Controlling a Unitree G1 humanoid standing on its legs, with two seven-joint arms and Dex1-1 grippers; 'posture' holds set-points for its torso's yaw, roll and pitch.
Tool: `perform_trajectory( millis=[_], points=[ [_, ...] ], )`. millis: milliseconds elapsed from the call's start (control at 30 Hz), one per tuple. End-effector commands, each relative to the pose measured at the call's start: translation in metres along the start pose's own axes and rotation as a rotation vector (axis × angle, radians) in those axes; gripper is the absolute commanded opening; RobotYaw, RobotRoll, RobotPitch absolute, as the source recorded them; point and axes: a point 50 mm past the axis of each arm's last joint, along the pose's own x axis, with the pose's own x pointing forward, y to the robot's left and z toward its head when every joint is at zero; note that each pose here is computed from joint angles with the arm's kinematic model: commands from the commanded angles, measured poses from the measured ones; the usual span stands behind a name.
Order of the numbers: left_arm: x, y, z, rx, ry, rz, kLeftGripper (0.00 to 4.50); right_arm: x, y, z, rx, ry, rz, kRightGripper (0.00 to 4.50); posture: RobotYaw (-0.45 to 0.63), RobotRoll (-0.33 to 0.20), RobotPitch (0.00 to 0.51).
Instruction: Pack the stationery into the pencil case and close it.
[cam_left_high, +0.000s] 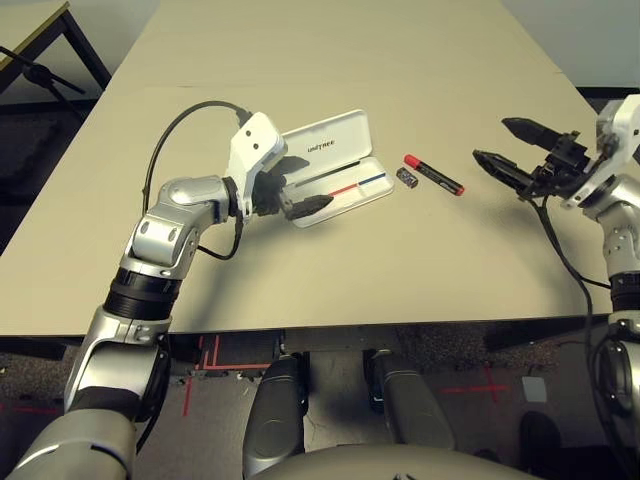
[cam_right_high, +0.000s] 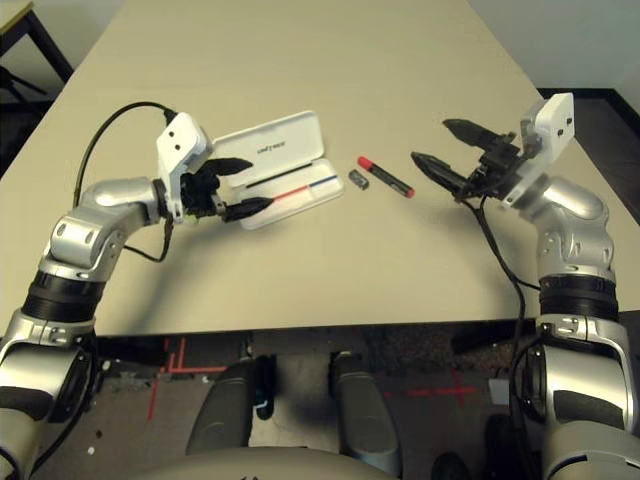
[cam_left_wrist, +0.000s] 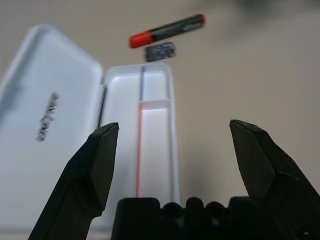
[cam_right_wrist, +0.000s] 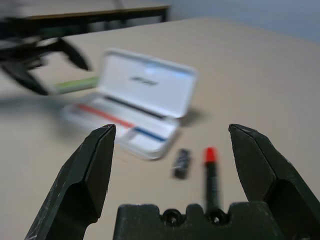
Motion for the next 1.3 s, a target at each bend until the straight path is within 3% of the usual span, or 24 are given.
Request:
perform_trajectory(
  millis=[33,200,733,867,1133,1167,1300],
  points=[
    [0.011,0.000,-0.009,-0.007,0.103,-0.045,4.46,-0.005,0.006,0.003,-0.004,0.048,0.108,4.50,-0.09,0.000,0.171],
    [0.026,-0.002,-0.014,-0.031,0.200,-0.073,4.46,-0.009,0.008,0.001,-0.013,0.127,0.166,4.50,-0.09,0.000,0.171],
    [0.052,-0.003,-0.039,-0.016,0.399,-0.118,4.46,-0.016,0.009,0.008,-0.032,0.113,0.145,4.50,-0.13,0.000,0.180],
    [0.054,0.000,-0.037,-0.024,0.396,-0.111,3.49,-0.018,0.009,0.009,-0.033,0.113,0.138,4.50,-0.13,0.000,0.180],
    [0.055,0.002,-0.027,0.085,0.321,-0.109,0.25,-0.020,0.006,0.007,-0.026,0.118,0.098,4.50,-0.11,0.000,0.182],
    [0.055,0.002,-0.026,0.109,0.307,-0.115,0.06,-0.021,0.005,0.007,-0.017,0.123,0.087,4.50,-0.11,0.000,0.182],
    [0.051,-0.001,-0.019,0.166,0.253,-0.133,0.06,-0.023,0.004,0.005,-0.001,0.133,0.064,4.50,-0.11,0.000,0.185]
  ],
)
